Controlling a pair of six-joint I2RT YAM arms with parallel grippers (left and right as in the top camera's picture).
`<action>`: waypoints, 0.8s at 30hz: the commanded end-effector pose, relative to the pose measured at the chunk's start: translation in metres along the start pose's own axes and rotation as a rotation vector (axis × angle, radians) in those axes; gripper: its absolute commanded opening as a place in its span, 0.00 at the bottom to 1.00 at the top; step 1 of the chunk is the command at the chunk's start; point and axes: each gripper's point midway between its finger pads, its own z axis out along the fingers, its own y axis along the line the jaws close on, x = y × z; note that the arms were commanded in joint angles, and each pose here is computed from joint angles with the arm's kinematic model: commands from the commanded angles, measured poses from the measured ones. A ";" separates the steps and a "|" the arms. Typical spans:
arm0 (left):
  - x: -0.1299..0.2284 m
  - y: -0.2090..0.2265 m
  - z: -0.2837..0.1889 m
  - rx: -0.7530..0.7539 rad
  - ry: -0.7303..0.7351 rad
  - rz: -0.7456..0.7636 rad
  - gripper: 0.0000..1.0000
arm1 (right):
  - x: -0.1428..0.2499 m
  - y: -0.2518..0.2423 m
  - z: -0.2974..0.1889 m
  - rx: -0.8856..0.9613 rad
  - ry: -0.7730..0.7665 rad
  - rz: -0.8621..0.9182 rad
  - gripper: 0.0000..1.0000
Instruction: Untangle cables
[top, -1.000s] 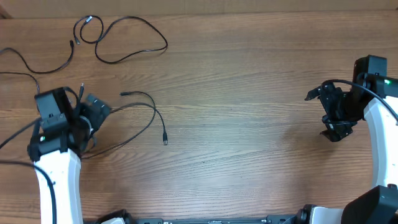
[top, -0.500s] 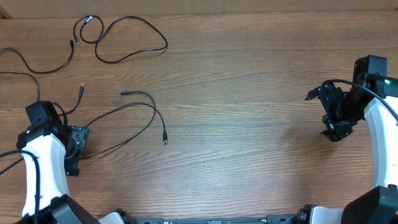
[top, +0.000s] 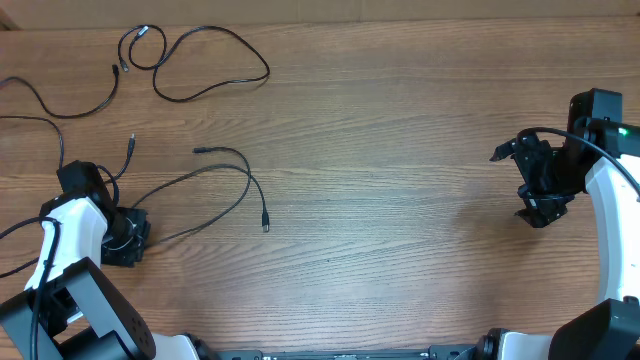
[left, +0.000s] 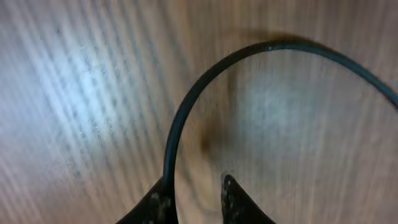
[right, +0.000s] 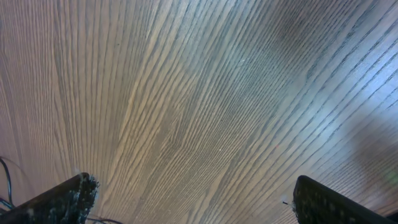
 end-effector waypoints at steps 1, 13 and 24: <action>-0.008 -0.011 0.004 0.045 -0.032 0.061 0.11 | -0.003 0.001 -0.004 -0.005 -0.019 0.005 1.00; -0.043 -0.043 -0.020 0.139 -0.175 0.171 0.04 | -0.003 0.001 -0.004 -0.005 -0.019 0.005 1.00; -0.045 -0.018 -0.014 0.010 -0.191 0.177 0.60 | -0.003 0.001 -0.004 -0.005 -0.019 0.005 1.00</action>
